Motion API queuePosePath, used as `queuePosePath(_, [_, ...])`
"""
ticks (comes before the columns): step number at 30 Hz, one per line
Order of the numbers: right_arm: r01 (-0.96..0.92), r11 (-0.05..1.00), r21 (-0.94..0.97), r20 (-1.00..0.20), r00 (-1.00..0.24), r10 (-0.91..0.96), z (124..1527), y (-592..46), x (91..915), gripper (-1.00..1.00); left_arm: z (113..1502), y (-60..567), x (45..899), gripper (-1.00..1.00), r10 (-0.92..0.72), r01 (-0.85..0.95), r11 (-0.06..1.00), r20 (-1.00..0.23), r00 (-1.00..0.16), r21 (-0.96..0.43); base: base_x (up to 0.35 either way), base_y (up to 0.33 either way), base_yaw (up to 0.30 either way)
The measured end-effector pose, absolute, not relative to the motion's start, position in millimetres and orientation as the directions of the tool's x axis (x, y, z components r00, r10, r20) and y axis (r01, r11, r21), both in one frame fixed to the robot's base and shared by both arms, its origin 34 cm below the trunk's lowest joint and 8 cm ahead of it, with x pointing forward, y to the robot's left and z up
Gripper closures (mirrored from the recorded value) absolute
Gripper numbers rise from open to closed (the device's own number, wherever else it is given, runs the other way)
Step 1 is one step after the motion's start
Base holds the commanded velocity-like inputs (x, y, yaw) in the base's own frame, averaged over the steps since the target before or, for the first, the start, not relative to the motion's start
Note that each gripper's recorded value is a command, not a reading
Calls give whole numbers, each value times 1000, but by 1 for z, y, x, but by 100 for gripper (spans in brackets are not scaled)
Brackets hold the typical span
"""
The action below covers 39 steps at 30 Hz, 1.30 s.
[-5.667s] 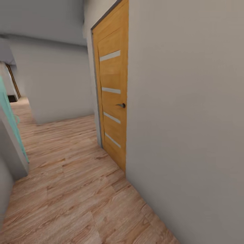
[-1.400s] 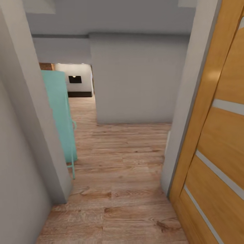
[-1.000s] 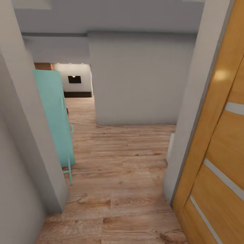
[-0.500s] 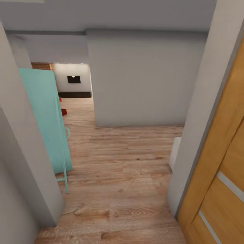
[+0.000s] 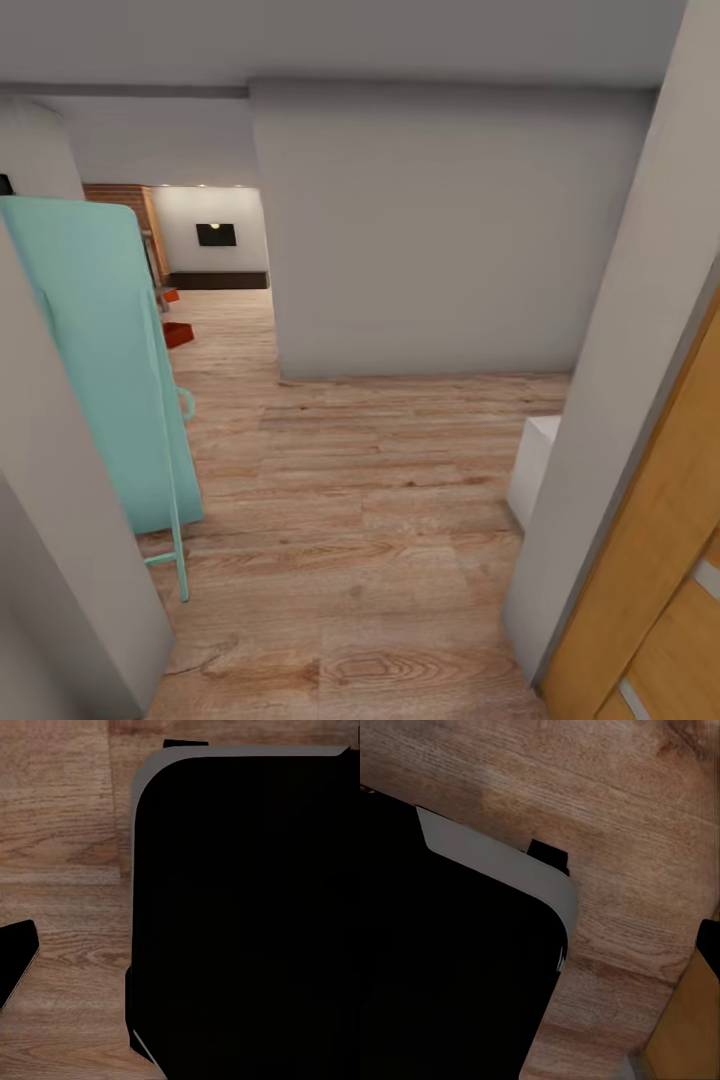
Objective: Move the two storage containers from the living room to the garage. In the garage, place one container on the floor and stack the other container on top of it (either order is fine).
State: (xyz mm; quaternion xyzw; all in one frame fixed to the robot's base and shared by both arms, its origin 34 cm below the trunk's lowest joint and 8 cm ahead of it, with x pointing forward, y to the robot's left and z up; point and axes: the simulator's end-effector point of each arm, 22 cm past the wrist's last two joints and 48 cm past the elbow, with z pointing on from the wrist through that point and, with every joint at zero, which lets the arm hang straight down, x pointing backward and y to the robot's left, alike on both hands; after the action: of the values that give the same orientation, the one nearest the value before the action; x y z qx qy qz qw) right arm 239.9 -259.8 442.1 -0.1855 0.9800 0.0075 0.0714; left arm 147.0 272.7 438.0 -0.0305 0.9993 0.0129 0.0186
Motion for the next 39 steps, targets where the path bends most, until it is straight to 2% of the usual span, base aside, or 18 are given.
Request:
queuePosePath(7, [-367, 930, -13, -142, -920, -365, 442, -261, 240, -100, 438, 273, 147, -100, -61, -62, 998, -38, -997, 25, 321, 0, 7])
queuePosePath(18, [-372, 928, -9, -143, -918, -369, 442, -261, 240, -100, 438, 273, 147, -100, -61, -62, 998, -38, -997, 25, 321, 0, 197])
queuePosePath(39, [-372, 928, -9, -144, -918, -369, 442, -260, 240, -100, 438, 273, 147, -100, -60, -61, 998, -38, -997, 25, 321, 0, 6])
